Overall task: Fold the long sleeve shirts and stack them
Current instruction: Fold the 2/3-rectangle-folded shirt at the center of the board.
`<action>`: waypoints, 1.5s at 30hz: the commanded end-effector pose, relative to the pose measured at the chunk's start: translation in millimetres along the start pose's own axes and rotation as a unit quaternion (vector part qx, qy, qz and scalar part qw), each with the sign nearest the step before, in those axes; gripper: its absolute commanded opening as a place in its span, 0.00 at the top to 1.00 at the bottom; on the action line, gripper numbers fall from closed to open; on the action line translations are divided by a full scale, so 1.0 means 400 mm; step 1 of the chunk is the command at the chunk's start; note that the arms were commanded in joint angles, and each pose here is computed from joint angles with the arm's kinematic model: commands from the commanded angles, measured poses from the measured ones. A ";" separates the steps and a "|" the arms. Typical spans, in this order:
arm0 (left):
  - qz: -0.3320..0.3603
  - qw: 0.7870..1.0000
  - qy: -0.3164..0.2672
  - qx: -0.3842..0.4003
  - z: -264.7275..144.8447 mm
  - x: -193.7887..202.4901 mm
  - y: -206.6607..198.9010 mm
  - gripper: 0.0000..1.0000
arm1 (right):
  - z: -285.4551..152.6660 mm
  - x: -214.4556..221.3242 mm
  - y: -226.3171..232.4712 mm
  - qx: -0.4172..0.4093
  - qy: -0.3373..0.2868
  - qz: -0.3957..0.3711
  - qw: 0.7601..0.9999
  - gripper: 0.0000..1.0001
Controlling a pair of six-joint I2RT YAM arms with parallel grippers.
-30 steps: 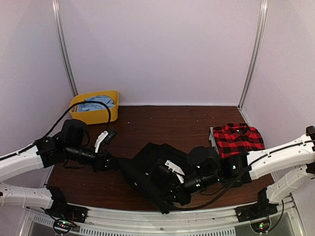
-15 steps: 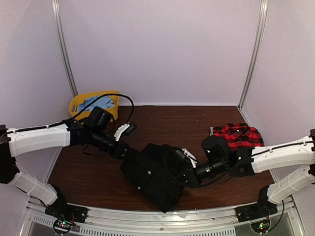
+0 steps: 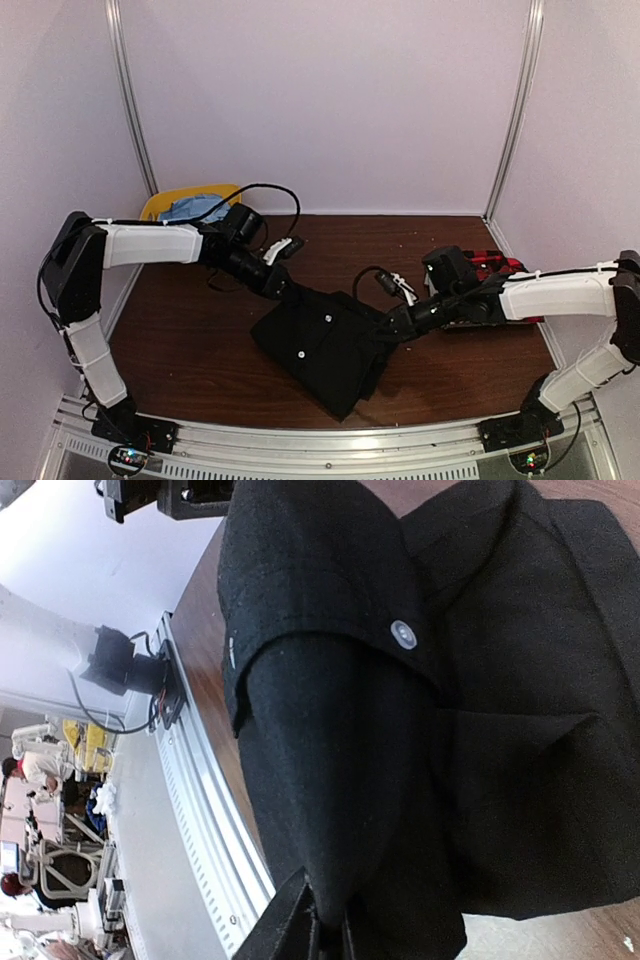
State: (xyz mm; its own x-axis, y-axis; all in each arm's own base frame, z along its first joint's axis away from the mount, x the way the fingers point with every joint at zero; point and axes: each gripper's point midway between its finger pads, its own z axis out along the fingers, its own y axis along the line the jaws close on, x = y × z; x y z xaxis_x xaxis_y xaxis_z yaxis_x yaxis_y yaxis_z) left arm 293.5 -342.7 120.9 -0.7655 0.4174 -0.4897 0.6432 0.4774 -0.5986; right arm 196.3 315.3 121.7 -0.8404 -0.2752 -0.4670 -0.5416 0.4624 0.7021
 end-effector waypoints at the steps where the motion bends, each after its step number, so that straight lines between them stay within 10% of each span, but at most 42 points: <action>1: 0.007 0.999 -0.039 -0.005 -0.002 -0.092 0.060 1.00 | -0.016 0.009 -0.067 0.009 0.023 0.030 0.999 0.85; 21: -0.025 0.999 -0.042 0.000 0.089 -0.120 0.151 1.00 | -0.012 -0.053 -0.183 0.077 -0.018 0.051 0.996 0.33; 26: -0.033 0.998 -0.050 -0.003 0.088 -0.127 0.166 1.00 | 0.014 -0.055 -0.171 0.055 -0.010 0.041 0.998 0.44; 34: -0.041 0.997 -0.057 -0.026 0.086 -0.131 0.191 1.00 | 0.014 -0.075 -0.171 0.046 -0.018 0.040 0.998 0.98; 45: -0.038 0.993 -0.078 -0.074 0.098 -0.161 0.251 1.00 | -0.009 -0.090 -0.285 0.080 -0.036 0.086 0.992 1.00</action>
State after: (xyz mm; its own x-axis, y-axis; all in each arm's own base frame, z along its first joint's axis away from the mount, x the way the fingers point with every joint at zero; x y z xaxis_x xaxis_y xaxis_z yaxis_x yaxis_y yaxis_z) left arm 375.7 -353.3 64.5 -0.8259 0.3023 -0.4760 0.5559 0.5779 -0.5975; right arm 270.3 278.4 67.1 -0.9091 -0.1591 -0.3849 -0.3980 0.6040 0.6904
